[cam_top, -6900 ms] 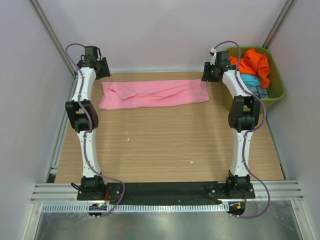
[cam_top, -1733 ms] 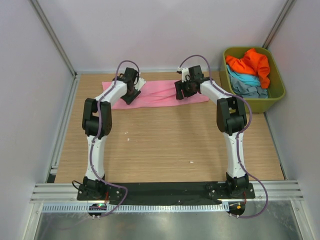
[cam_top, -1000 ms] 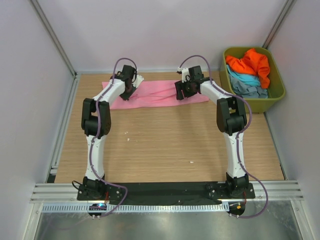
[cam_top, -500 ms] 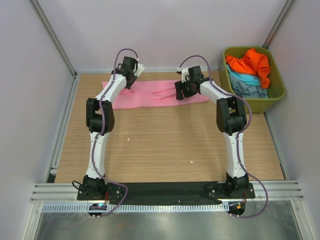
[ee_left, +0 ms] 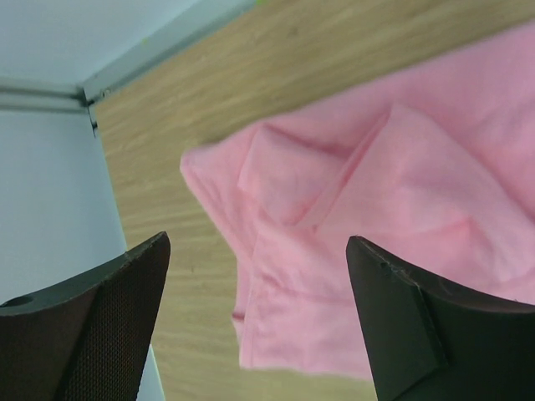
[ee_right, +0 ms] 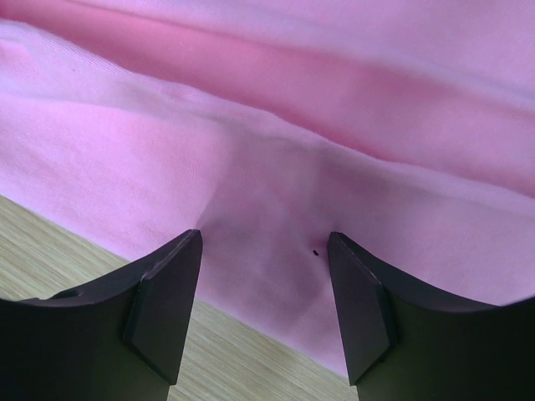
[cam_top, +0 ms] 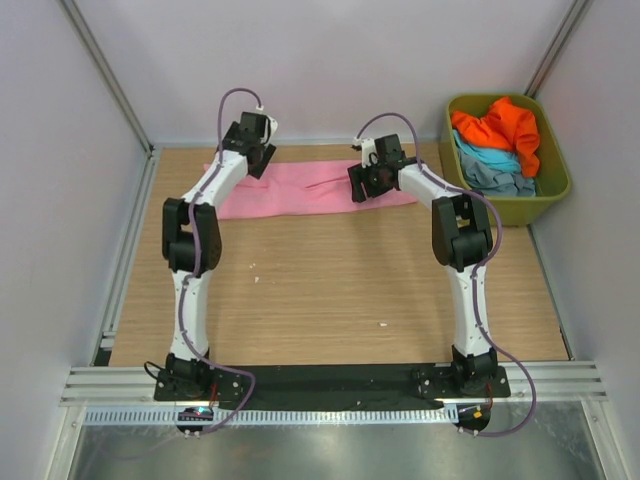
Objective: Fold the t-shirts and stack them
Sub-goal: Fold the tshirt
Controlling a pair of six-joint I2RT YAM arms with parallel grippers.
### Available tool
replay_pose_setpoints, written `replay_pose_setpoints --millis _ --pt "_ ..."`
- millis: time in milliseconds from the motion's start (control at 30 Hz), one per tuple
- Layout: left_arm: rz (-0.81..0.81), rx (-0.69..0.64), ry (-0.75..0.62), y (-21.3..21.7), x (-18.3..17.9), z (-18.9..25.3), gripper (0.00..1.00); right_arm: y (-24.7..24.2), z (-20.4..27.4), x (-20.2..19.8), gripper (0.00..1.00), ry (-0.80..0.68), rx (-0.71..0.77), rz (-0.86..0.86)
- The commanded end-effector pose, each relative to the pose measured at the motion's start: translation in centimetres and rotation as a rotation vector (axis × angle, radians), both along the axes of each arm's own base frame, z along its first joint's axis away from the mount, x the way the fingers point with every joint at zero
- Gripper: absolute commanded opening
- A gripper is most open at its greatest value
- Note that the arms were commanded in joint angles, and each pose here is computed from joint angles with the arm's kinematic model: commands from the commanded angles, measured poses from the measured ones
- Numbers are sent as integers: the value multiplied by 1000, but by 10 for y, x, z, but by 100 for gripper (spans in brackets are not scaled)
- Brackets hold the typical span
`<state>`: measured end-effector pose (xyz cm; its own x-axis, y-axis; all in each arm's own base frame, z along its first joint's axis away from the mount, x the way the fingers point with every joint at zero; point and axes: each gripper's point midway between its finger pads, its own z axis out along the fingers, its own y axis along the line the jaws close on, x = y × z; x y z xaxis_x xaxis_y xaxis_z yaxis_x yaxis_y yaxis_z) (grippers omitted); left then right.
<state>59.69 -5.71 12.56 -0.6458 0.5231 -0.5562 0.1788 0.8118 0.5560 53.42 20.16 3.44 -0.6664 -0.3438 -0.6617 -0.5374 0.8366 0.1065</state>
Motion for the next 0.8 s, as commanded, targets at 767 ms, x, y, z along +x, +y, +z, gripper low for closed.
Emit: replay_pose_setpoints --millis 767 --pt "47 -844 347 -22 -50 -43 65 -1 33 12 68 -102 -15 -6"
